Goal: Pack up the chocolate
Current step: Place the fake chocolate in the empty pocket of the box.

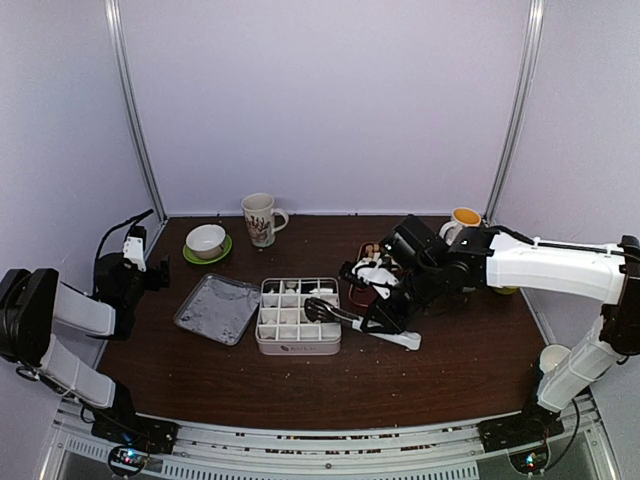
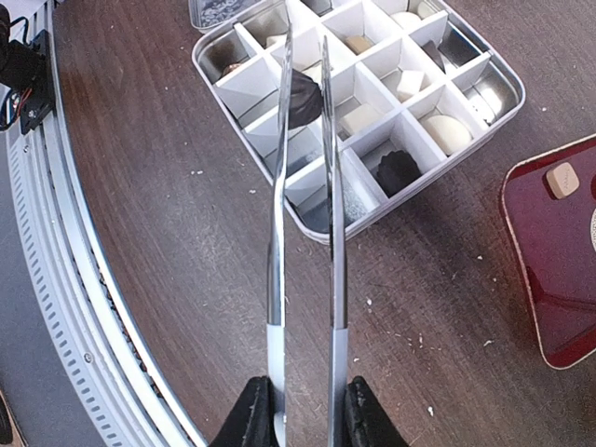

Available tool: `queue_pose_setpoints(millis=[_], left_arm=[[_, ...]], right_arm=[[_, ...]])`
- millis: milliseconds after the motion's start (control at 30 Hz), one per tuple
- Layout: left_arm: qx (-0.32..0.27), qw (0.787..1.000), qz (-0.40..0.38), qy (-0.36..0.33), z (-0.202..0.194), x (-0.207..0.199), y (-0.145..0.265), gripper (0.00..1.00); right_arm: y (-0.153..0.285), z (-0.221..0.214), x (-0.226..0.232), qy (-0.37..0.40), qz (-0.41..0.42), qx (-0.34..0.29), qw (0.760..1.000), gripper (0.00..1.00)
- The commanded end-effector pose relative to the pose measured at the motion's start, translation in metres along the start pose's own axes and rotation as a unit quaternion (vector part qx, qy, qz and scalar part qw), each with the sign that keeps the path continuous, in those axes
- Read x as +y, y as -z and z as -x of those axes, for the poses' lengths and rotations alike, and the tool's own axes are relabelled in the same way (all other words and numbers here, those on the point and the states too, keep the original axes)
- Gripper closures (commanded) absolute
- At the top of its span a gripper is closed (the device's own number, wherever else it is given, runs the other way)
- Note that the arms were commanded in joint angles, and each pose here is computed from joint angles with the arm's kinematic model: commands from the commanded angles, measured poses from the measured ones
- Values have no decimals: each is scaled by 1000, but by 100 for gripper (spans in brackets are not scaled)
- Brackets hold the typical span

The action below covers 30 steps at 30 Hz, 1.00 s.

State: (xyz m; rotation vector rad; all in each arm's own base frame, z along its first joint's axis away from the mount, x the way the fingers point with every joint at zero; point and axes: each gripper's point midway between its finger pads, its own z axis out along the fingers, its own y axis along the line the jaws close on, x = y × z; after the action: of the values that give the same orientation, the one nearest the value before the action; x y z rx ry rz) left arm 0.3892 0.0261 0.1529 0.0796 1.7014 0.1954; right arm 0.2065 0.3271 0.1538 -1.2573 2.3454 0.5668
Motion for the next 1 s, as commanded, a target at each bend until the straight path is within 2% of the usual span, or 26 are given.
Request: queue_pose_setpoints(millis=[0,133,233,500,733,967], left_arm=[[-16,1000,10,5,10,6,-3,2],[-16,1000,9,5,10,5,-3,2],[-16,1000,10,5,10,6,-3,2],[-17,1000,10,5,10,6,-3,2],[-17,1000,10,5,10,6,-3,2],[-16,1000,10,5,10,6,-3,2]], right_arm=[[-3,9,5,22,-1,-11,1000,81],[-7,7,8,28,3,-4,1000,78],[-9,5,9,32,4,0,999,72],[-8,9,7,33,-6,-15,999,64],[-2,15,2,29,-23,-34,999,64],[17,26,-28,-6,-99,-86,991,65]])
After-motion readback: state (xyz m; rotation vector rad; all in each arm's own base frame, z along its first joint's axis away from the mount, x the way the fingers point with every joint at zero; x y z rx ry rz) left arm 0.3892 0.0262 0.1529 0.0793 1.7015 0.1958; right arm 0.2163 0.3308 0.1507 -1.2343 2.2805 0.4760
